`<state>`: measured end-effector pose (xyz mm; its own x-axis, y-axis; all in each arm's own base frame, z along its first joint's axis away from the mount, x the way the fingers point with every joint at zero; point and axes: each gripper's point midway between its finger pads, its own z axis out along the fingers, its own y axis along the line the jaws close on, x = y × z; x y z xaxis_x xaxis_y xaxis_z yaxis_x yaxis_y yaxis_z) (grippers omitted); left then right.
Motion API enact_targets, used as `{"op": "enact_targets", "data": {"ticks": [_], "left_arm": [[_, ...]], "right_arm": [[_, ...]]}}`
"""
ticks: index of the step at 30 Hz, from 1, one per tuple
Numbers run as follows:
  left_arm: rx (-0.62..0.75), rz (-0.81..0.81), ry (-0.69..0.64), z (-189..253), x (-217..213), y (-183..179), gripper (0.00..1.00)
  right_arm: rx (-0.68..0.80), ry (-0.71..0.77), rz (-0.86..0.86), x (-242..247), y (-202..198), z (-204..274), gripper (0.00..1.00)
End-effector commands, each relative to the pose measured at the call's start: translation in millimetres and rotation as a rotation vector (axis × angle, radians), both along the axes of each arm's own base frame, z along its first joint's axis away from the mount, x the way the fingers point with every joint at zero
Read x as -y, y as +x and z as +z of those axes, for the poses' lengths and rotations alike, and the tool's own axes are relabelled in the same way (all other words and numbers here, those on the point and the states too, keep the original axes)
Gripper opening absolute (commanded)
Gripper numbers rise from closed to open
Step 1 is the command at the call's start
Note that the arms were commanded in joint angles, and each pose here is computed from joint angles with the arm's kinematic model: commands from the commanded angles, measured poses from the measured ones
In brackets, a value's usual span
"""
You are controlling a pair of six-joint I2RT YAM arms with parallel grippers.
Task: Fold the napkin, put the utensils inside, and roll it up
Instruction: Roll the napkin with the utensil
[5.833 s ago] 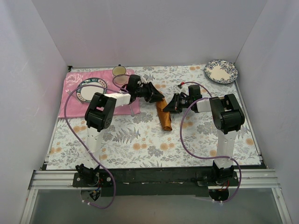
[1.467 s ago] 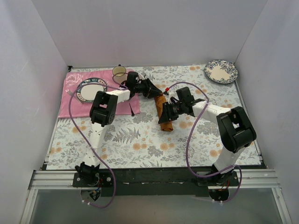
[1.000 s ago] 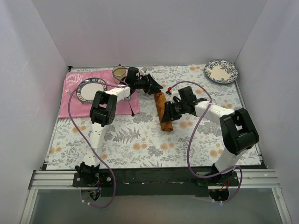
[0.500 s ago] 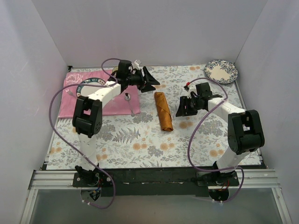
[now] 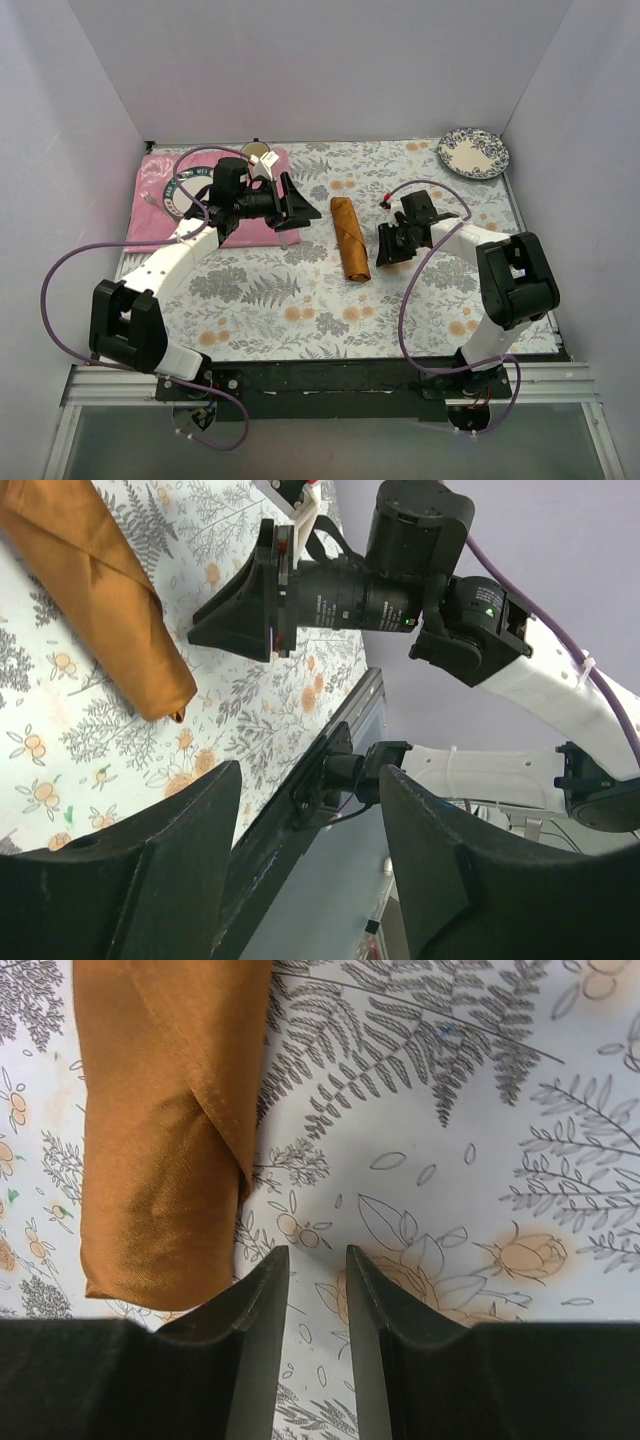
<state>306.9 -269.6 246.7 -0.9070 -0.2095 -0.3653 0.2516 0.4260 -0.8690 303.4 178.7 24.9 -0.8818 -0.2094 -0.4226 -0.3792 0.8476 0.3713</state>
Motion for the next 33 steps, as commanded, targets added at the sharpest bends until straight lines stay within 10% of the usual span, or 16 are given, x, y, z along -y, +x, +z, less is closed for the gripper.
{"op": "enact_targets", "data": {"ticks": [1,27,33], "left_arm": [[0.052,0.018,-0.007,18.5,-10.4,-16.9,0.57],[0.11,0.018,-0.057,57.7,-13.4,-31.4,0.59],[0.15,0.05,-0.085,78.1,-14.1,-27.7,0.68]], "right_arm": [[0.042,-0.024,0.006,-6.7,-0.9,-6.5,0.37],[0.108,0.12,0.215,-188.9,-29.4,9.3,0.41],[0.28,0.018,0.225,-146.5,-34.3,69.0,0.5]]}}
